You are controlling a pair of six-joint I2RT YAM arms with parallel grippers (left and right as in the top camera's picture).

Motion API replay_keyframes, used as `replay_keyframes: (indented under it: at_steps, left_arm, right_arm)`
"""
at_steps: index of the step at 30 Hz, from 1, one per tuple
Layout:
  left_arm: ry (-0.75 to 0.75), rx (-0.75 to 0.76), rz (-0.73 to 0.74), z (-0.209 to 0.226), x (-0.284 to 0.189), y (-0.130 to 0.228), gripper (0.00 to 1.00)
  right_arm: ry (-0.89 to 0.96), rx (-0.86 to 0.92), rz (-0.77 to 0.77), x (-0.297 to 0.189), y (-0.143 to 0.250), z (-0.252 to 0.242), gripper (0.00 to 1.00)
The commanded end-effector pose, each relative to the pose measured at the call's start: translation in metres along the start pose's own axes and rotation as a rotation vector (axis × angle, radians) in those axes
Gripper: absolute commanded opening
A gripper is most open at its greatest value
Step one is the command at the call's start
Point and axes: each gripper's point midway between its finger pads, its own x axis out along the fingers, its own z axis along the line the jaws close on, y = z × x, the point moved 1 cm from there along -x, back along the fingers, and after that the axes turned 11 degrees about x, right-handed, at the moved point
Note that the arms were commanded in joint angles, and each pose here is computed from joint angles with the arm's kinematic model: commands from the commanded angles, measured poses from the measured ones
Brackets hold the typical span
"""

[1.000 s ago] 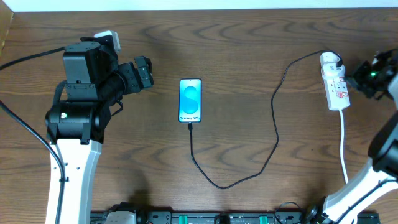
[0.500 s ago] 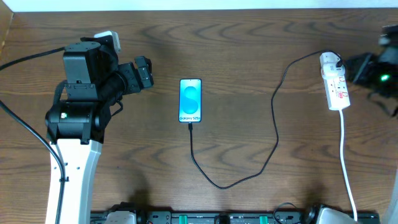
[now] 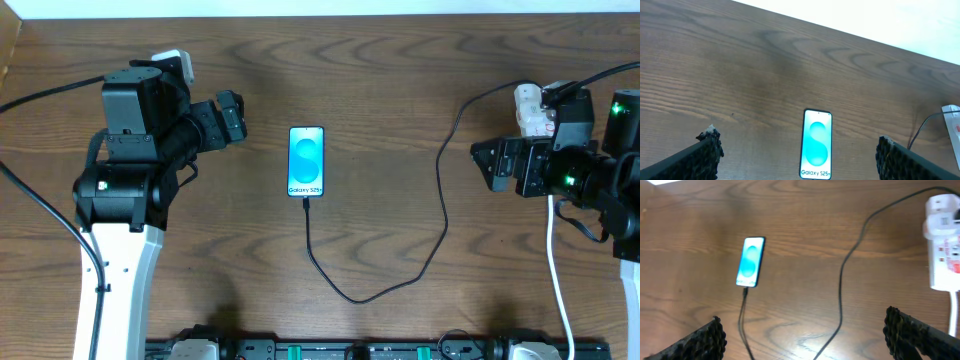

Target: Plug charger to phone and switch on socket

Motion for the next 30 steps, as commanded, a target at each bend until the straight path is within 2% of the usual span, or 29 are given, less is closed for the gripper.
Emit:
replay_keyframes:
  at_steps: [1, 7, 13, 17, 23, 30]
  left_arm:
    - [-0.017, 0.009, 0.005, 0.004, 0.001, 0.001, 0.98]
    - [-0.017, 0.009, 0.005, 0.004, 0.001, 0.001, 0.98]
    - [-0.017, 0.009, 0.005, 0.004, 0.001, 0.001, 0.98]
    - [-0.017, 0.009, 0.005, 0.004, 0.001, 0.001, 0.98]
    - [-0.017, 0.009, 0.005, 0.004, 0.001, 0.001, 0.98]
    - [-0.017, 0.009, 0.005, 0.004, 0.001, 0.001, 0.98]
  right_arm:
    - [0.069, -0.024, -0.028, -0.002, -0.004, -0.009, 0.99]
    - [0.194, -0.055, -0.166, 0.000, -0.022, -0.032, 0.99]
    - [0.176, -0.120, -0.458, 0.012, -0.014, -0.050, 0.99]
    - [0.168, -0.148, -0.621, 0.019, 0.010, -0.066, 0.99]
    - [0.137, -0.177, -0.766, 0.040, 0.060, -0.089, 0.99]
    - [0.103, -0.200, -0.843, 0.056, 0.089, -0.100, 0.99]
